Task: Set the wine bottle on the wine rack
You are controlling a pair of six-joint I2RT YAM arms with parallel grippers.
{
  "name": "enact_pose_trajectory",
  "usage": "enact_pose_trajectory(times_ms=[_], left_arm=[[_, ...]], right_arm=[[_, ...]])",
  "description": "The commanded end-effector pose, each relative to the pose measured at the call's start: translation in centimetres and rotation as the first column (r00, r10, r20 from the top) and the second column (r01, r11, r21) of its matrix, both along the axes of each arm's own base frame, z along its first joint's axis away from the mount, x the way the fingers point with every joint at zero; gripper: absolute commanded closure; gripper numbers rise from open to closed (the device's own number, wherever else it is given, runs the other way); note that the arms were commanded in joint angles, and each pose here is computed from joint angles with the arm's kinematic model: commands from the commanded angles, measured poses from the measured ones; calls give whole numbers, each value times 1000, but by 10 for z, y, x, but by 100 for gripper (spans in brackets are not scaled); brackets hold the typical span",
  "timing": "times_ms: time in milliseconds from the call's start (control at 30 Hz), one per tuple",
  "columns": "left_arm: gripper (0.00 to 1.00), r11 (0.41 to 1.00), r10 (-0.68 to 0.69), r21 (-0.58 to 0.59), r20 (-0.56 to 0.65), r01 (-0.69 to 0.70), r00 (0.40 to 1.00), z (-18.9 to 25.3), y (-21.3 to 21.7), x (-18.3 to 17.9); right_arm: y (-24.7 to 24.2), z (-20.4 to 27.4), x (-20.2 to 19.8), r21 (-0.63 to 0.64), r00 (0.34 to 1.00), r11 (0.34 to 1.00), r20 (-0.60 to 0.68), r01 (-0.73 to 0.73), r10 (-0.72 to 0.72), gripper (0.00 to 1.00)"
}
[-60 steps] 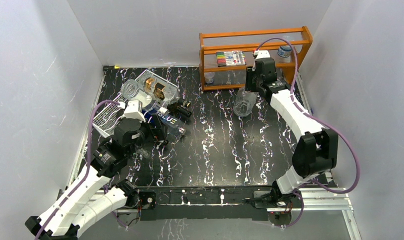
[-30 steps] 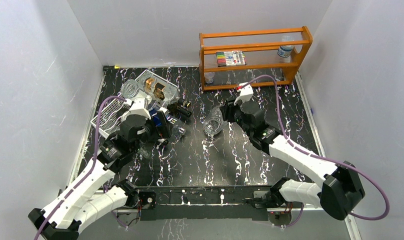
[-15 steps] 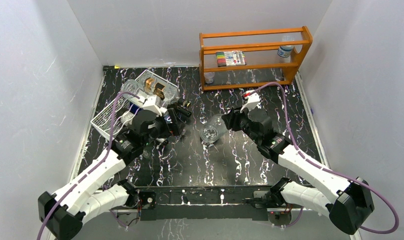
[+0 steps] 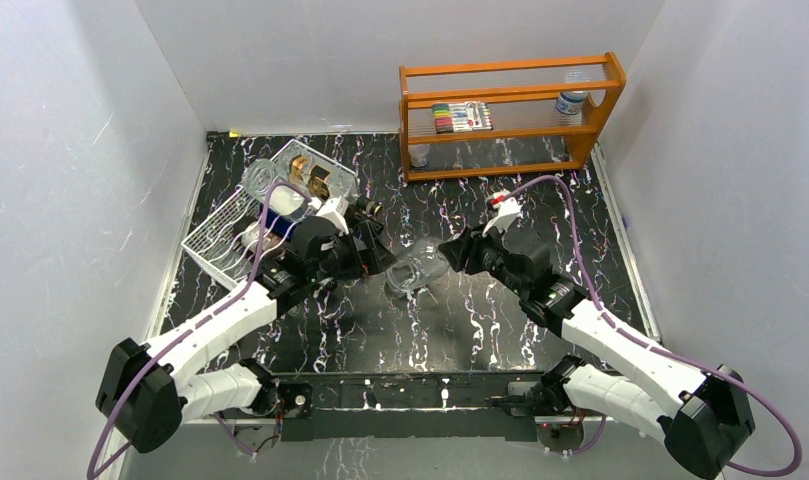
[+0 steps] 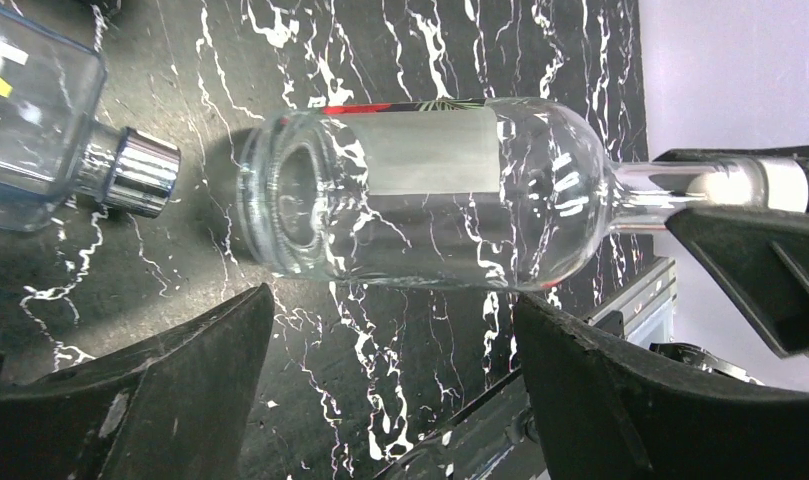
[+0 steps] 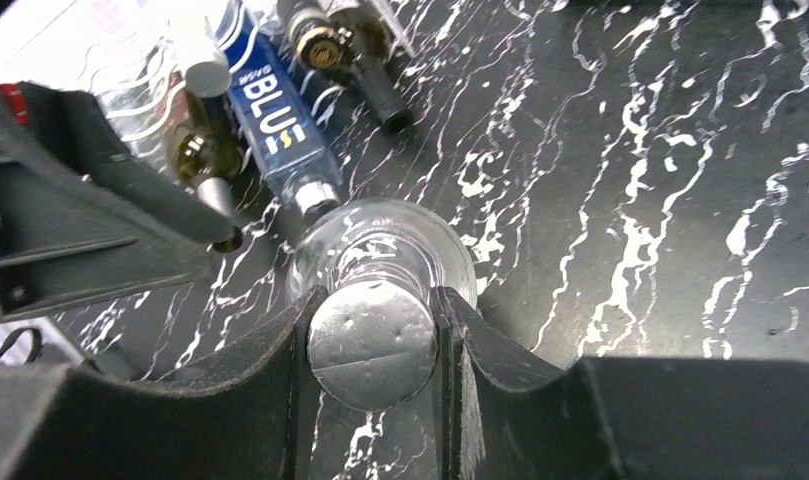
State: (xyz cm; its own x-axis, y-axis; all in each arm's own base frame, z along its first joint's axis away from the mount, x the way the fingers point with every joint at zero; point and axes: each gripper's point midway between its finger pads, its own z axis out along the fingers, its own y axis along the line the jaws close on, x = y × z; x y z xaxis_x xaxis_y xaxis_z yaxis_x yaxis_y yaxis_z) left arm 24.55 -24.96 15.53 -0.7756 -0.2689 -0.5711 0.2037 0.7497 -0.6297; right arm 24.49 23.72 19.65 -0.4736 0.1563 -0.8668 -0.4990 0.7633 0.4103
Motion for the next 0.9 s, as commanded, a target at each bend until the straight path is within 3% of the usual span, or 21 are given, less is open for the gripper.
enact_pose_trajectory(times_ms=[0,200,533,733,867], left_arm=[[15,997,-59,-52,-39,57,998,-6,-16,-6],[22,996,-73,-58,-31,71,997,-11,-26,-7],[23,997,-63,-46,-19,62,998,-16,-26,-5],[23,998,-52,-36,-19,51,998,-17,-26,-1],[23,999,-35,-19,-28,34,999,-18,-24,2]], right_arm=[[-4,-62,-39,-100,972,988,-217,-117,93,100],[-7,-61,-50,-110,960,983,-255,-146,114,100],[-8,-71,-79,-115,903,961,-385,-253,191,100],[-29,-104,-79,-265,853,944,-522,-198,32,100],[-27,-115,-76,-288,840,934,-543,-209,20,100]])
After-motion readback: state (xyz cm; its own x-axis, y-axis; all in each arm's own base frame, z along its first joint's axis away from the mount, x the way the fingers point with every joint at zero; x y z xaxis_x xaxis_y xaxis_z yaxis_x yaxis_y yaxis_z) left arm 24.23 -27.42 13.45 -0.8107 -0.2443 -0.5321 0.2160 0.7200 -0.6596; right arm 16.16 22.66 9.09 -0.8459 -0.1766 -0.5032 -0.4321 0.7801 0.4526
